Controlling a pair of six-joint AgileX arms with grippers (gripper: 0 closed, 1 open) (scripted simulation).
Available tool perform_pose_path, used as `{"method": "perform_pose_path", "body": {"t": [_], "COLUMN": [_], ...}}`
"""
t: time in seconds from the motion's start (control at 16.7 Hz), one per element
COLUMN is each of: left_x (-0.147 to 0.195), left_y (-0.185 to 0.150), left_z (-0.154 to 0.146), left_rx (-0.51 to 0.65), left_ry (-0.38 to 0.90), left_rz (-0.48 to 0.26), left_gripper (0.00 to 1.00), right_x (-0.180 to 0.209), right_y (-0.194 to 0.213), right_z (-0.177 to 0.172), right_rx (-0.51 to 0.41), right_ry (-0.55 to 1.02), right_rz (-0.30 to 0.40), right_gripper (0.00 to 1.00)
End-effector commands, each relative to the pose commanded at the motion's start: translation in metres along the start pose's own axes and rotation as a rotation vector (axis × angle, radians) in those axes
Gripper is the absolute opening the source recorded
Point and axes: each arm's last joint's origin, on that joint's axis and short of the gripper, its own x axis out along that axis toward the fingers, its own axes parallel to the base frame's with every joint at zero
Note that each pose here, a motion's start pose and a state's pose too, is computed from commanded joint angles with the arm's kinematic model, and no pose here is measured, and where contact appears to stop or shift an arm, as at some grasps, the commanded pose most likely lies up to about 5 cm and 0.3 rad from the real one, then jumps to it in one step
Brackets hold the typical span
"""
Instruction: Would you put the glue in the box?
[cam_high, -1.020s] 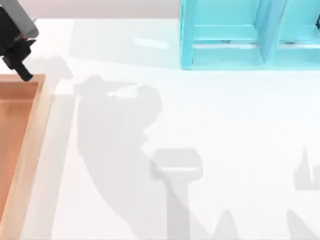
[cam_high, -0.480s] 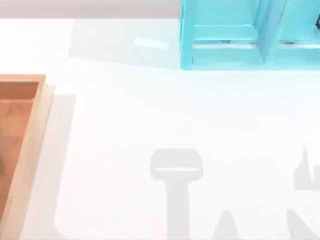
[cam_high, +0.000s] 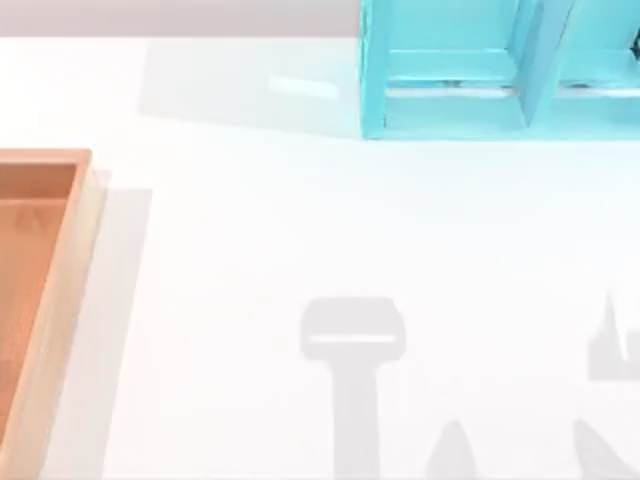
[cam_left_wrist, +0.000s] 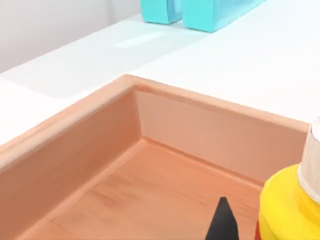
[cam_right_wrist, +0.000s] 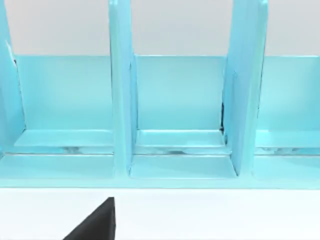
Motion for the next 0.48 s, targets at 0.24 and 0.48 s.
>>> {"method": "perform_pose_path", "body": {"t": [0.24,0.48], "left_x": [-0.015,-0.016], "left_y": [-0.013,-0.015], "left_z": [-0.009,-0.011], "left_rx": [-0.067,-0.08], "left_ry": [-0.085,-0.097], "left_rz": [0.099,0.113], "left_gripper": [0.0,0.0], "right_x": [0.0,0.0], "right_y": [0.0,0.0], "right_z": [0.0,0.0], "right_rx": [0.0,0.0], "right_ry": [0.0,0.0], "right_rz": [0.0,0.0], "right_gripper": [1.0,1.0]}}
